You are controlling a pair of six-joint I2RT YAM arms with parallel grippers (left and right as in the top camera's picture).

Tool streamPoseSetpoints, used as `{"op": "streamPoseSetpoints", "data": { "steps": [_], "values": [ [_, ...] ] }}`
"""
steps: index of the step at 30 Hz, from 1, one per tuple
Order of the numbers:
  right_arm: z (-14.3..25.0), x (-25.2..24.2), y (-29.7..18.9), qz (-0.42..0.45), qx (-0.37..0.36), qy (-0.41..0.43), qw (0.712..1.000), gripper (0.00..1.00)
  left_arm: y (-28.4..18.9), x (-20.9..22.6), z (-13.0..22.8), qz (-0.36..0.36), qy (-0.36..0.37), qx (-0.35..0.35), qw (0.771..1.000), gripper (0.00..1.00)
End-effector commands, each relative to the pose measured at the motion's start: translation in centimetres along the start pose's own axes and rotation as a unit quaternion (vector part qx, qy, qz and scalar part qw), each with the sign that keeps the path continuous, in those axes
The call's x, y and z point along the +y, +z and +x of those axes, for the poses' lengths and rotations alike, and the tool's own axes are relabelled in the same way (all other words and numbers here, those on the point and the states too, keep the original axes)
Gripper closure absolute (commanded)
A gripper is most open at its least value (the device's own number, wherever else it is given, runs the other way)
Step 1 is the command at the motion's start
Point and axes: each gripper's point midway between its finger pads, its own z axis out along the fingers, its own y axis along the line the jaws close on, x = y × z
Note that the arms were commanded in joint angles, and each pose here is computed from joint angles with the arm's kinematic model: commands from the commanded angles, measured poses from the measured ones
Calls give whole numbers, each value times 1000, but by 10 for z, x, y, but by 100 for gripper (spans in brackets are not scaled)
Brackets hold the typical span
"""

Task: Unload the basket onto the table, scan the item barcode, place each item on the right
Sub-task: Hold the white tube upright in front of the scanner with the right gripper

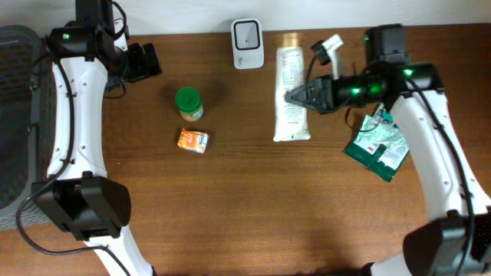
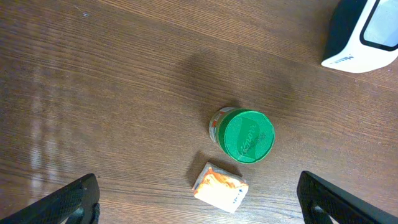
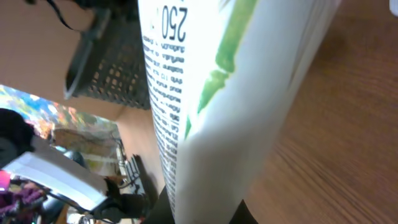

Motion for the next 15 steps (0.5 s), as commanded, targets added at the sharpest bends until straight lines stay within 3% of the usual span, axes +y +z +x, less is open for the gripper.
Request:
{"op": "streamPoseSetpoints", "data": {
  "steps": [1,4,10,13,15],
  "values": [
    [-4,38,-12,-47,-15,-12,999,96,-7,1,-3,-2,3,-10,1000,1],
    [-8,31,-7,7,-11,20,1000,96,-7,1,-3,-2,3,-10,1000,1],
    [-72,51,-17,202,-56,-79,974,96,-7,1,-3,-2,3,-10,1000,1],
    [-102,21,-16,331,-82,-127,931,96,-7,1,-3,-2,3,-10,1000,1],
    [-125,-23,-7,470,-80,-185,859,96,-7,1,-3,-2,3,-10,1000,1]
  ]
}}
